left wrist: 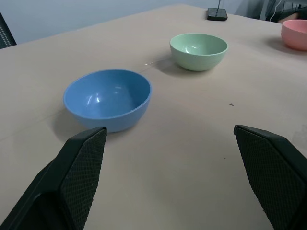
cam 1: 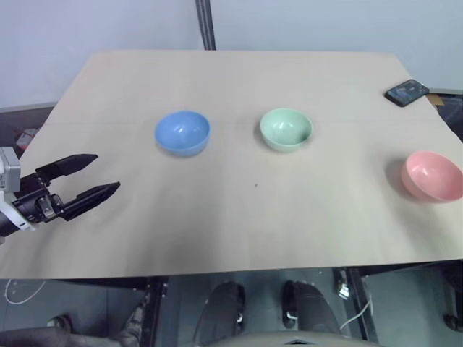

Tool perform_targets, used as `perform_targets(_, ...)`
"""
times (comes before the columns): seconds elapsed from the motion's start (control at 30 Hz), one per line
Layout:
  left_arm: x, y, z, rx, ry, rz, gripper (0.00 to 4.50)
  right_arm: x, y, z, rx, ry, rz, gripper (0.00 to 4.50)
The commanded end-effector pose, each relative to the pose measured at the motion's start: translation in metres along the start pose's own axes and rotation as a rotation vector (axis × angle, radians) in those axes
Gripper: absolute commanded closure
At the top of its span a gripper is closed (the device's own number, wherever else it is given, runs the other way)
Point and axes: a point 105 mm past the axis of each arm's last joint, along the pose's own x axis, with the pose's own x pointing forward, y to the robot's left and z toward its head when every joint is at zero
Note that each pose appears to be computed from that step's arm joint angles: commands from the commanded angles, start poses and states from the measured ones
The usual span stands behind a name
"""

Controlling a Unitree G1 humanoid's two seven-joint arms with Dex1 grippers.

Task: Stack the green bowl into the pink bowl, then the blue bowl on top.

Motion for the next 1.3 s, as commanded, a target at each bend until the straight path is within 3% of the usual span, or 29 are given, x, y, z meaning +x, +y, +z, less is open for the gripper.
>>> perform_targets(0.03, -0.002, 0.002, 0.012, 0.030, -0.017, 0.006, 0.00, 0.001, -0.002, 0.012, -0.036, -0.024, -0.006, 0.07)
perform_targets(0.43, 0.014, -0.008, 0.015, 0.016, -0.040, -0.036, 0.00, 0.029, 0.006, 0.019, -0.046, -0.064, 0.051, 0.07)
perform_targets(0.5, 0.026, -0.021, 0.019, 0.008, -0.073, -0.103, 0.00, 0.048, 0.006, 0.018, -0.071, -0.080, 0.036, 0.07)
perform_targets(0.6, 0.042, -0.041, 0.025, -0.004, -0.127, -0.227, 0.00, 0.078, 0.006, 0.007, -0.097, -0.014, -0.005, 0.07)
perform_targets(0.83, 0.085, -0.084, 0.040, -0.017, -0.233, -0.473, 0.00, 0.128, -0.001, -0.044, 0.092, 0.179, -0.078, 0.07)
perform_targets(0.93, 0.092, -0.090, 0.043, -0.013, -0.251, -0.514, 0.00, 0.136, -0.008, -0.049, 0.114, 0.200, -0.116, 1.03)
perform_targets(1.17, 0.092, -0.089, 0.043, -0.013, -0.258, -0.513, 0.00, 0.145, -0.009, -0.038, 0.093, 0.175, -0.129, 4.38)
perform_targets(1.3, 0.093, -0.090, 0.040, -0.028, -0.267, -0.490, 0.00, 0.151, 0.000, -0.020, 0.024, 0.125, -0.098, 4.45)
